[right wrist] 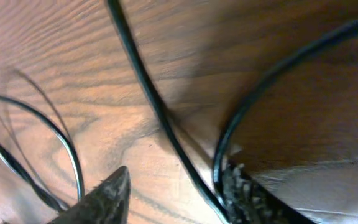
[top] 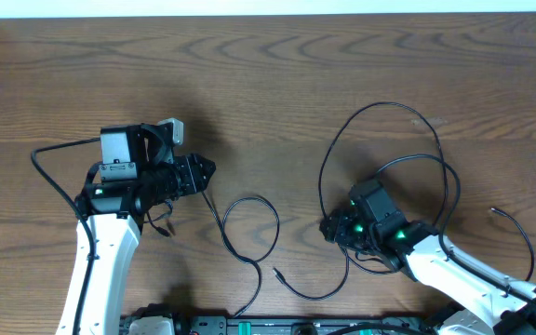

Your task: Untangle cables

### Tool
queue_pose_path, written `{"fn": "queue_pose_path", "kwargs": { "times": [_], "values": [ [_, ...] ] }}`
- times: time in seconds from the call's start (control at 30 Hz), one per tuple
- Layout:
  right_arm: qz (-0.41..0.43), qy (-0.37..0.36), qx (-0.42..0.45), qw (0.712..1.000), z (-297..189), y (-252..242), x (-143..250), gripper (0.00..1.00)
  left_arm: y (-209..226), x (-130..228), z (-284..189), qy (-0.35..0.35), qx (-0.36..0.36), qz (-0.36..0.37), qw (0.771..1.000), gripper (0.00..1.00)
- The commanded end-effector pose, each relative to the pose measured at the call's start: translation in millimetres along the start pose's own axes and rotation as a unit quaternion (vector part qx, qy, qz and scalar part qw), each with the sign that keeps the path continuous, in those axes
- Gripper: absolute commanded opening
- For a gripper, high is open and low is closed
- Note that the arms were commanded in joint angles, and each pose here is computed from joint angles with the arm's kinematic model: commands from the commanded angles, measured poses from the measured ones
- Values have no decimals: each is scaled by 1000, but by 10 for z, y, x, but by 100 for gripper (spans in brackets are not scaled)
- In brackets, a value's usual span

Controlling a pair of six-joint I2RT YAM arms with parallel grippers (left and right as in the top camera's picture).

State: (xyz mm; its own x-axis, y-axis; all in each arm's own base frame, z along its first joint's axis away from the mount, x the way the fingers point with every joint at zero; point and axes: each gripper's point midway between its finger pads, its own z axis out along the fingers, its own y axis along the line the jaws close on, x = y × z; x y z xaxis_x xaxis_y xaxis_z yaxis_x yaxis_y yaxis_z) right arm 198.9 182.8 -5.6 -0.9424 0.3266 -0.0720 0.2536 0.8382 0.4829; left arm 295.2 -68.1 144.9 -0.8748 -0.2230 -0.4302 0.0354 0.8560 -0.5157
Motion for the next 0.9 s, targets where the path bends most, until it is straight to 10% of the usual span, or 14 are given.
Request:
{"fn": "queue_pose_path", "kwargs": {
  "times": [0.0, 0.43, 0.87],
  "values": [
    [71, 65, 183, 978, 103, -1199, 643, 43, -8, 16, 17, 4, 3, 3, 1000, 46],
    [76, 63, 185, 978, 104, -1232, 653, 1, -8, 16, 17, 4, 3, 3, 1000, 46],
    [83, 42, 184, 979, 119, -1221, 578, 1, -8, 17, 17, 4, 3, 3, 1000, 46]
  ]
}}
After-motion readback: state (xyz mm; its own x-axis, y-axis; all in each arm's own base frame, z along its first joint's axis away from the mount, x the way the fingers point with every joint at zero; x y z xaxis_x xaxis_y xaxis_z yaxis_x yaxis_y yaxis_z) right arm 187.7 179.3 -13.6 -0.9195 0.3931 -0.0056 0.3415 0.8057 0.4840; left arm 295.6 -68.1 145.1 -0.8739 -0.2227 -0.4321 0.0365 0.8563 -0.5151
